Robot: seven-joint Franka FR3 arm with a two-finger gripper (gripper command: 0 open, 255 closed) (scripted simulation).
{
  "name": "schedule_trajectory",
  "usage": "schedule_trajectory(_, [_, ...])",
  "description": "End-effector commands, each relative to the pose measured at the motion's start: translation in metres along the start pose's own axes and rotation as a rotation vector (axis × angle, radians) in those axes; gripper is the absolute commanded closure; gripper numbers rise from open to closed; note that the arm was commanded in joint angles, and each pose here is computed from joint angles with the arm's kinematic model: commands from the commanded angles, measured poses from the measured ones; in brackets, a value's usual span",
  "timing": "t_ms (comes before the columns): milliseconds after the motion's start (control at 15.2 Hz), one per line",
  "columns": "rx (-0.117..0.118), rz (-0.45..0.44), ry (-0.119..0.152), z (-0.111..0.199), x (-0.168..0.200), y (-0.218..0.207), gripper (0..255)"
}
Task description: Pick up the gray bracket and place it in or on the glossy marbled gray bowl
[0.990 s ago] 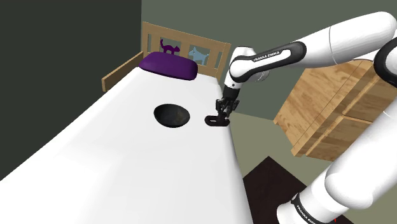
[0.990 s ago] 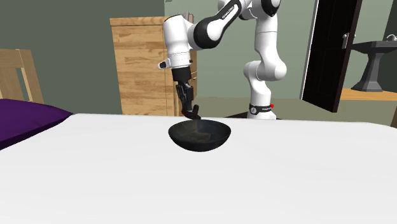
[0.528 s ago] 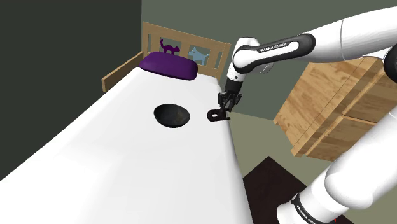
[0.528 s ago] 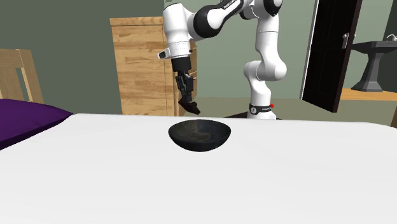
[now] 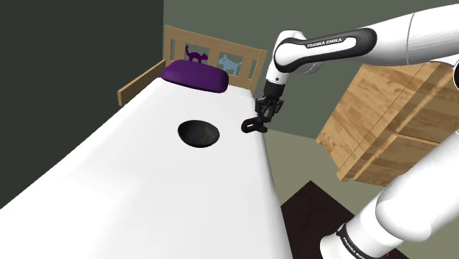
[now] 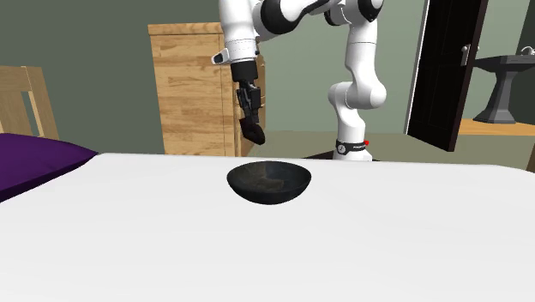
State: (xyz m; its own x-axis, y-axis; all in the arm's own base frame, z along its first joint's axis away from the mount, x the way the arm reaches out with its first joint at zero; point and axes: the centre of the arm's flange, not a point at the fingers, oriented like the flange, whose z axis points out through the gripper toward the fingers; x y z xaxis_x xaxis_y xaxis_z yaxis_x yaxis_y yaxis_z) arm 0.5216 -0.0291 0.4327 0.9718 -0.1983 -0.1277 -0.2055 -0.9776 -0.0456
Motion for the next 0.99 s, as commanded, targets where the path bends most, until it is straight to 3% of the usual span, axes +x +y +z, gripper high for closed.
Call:
schedule_trajectory(0, [0.0, 0.0, 0.0, -0.011, -0.001, -0.001, 255])
schedule_trajectory(198, [0.0, 0.0, 0.0, -0.025, -0.003, -0.002, 255])
schedule_trajectory(924, [0.0, 0.0, 0.0, -0.028, 0.041, -0.14, 255])
